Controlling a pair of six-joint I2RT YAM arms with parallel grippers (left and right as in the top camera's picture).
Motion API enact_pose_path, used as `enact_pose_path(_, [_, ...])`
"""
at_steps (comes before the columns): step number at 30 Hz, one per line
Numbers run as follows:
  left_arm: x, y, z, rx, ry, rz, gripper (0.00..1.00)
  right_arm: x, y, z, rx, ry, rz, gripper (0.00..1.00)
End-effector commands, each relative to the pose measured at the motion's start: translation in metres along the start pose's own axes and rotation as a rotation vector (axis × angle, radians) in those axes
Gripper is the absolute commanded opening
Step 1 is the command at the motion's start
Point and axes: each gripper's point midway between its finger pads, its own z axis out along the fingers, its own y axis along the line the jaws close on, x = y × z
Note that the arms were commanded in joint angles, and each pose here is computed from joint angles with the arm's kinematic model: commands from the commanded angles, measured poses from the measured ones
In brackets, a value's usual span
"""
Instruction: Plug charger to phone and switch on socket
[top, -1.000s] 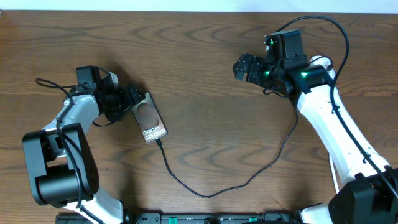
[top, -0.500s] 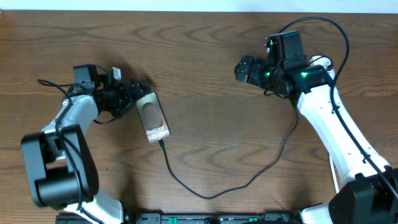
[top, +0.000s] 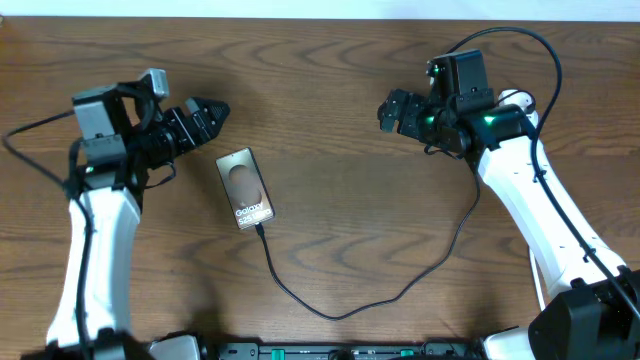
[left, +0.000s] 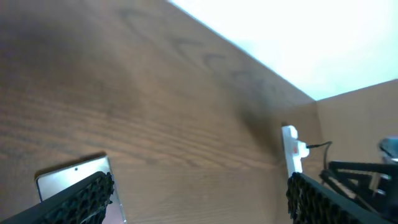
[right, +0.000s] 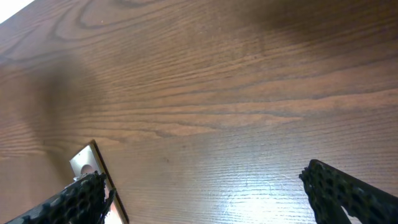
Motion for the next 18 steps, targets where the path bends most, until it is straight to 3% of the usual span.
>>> enact_pose_path(1, [-0.014, -0.029, -0.022, 0.039, -0.067, 0.069, 0.91, 0.0, 0.001, -0.003, 0.006, -0.004, -0.018, 0.99])
enact_pose_path(6, [-0.019, -0.054, -0.046, 0.062, -0.134, 0.147, 0.91, 0.002, 0.002, -0.003, 0.0, 0.006, -0.017, 0.99])
enact_pose_path(11, [-0.026, -0.05, -0.057, -0.014, -0.195, 0.158, 0.91, -0.003, 0.019, -0.013, -0.103, 0.028, -0.036, 0.99])
enact_pose_path(18, [-0.023, -0.047, -0.046, -0.122, -0.207, 0.175, 0.91, -0.057, 0.009, -0.088, -0.088, -0.044, -0.067, 0.99])
